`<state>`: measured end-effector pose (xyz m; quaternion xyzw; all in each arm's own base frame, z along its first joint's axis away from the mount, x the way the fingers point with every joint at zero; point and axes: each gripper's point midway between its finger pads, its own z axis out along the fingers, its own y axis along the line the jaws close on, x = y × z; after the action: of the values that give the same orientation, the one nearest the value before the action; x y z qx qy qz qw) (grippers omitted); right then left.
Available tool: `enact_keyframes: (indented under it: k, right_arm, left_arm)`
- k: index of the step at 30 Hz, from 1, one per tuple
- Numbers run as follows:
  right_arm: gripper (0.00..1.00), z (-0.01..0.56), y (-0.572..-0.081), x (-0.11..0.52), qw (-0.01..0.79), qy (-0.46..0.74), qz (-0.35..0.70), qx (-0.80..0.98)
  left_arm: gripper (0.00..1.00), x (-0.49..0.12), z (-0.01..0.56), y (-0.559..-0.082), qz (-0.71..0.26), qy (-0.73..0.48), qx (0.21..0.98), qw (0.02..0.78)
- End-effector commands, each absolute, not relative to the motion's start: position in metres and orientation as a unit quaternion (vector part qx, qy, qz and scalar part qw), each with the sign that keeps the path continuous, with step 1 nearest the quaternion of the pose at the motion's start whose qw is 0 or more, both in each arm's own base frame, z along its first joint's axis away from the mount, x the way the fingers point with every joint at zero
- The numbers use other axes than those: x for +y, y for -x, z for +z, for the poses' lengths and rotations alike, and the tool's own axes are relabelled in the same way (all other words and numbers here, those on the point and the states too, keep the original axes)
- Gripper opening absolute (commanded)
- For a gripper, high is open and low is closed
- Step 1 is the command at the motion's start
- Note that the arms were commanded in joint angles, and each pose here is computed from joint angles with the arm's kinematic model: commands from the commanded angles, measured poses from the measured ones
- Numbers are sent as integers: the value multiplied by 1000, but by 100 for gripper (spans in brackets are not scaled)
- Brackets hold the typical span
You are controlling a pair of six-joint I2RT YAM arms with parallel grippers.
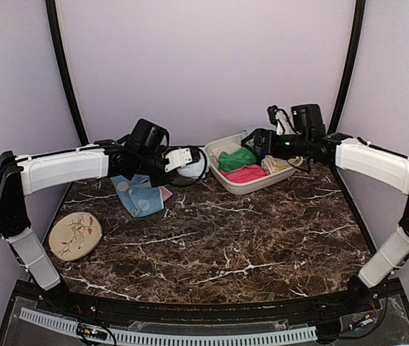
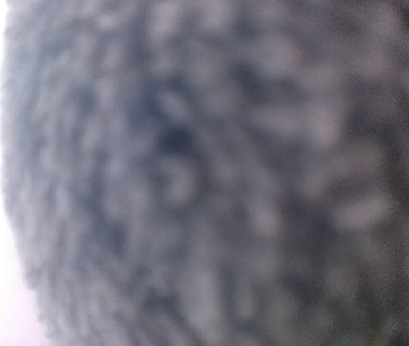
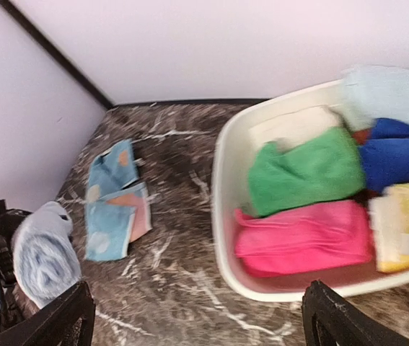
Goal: Roll the towels
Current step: Pass from the right arm to the left, then move the storage box to the center of the board.
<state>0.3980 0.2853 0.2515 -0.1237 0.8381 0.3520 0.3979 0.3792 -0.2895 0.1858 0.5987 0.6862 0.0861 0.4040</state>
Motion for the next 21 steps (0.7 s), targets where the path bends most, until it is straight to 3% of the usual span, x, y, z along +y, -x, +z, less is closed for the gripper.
enact_keyframes:
  k: [1,8,14,21]
  right_arm:
    - [100,234,-414,191,454,35,170,874]
    - [99,220,-447,125,488,-28,70,869]
    - [92,166,-472,109,443,-42,32,895]
    - [90,162,-521,56,446,-105,80,885]
  left_arm:
    - [0,-301,196,-424,96,-540,729,409]
    - [0,-337,187,-471,92,-526,742,406]
    - [0,-347,168,-488,102,-527,740,406]
    - [0,-342,158,-489,105,-525,747,393]
